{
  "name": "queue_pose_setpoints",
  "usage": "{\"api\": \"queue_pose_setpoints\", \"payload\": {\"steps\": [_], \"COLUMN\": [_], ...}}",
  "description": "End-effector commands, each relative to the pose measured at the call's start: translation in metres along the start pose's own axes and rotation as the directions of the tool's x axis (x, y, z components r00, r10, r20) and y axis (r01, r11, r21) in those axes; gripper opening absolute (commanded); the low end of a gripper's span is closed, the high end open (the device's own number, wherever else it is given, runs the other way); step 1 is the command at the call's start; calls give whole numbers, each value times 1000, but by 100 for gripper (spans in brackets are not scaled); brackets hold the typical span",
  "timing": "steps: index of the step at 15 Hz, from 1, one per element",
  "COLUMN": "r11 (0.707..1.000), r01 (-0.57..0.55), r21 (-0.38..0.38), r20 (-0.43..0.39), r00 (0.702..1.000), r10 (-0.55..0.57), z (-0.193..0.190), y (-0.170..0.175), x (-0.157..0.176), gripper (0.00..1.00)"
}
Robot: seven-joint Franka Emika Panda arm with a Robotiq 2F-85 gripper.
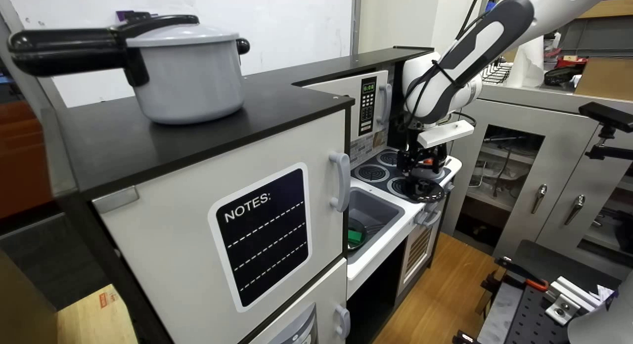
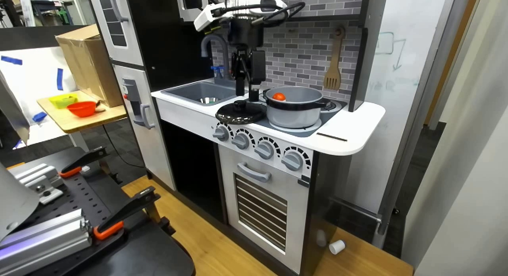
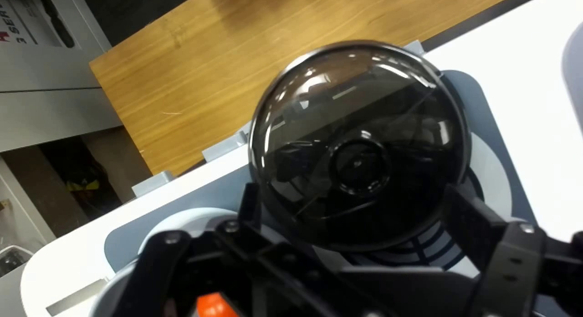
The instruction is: Place the black lid on top of the grey pot on the stove, remove the green block from the silver pan in the sink and set it on the stove then place it back on the pan
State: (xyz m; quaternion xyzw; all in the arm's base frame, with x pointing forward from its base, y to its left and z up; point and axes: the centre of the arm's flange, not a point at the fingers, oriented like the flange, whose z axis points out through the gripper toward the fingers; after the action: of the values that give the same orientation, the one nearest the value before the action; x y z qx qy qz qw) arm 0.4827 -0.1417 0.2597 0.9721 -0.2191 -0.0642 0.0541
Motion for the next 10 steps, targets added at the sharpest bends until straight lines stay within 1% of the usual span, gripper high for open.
{"api": "queue_pose_setpoints", "payload": {"steps": [1,6,10], "r11": [1000,999,998], "r01": [18,16,54], "r21": [12,29,26], "r20": [17,24,36], "r00": [1000,1000,998], "r10": [-18,-17,-55], "z": [4,2,4], "y": [1,6,6], "x": [3,-6,-13], "gripper": [100,100,100]}}
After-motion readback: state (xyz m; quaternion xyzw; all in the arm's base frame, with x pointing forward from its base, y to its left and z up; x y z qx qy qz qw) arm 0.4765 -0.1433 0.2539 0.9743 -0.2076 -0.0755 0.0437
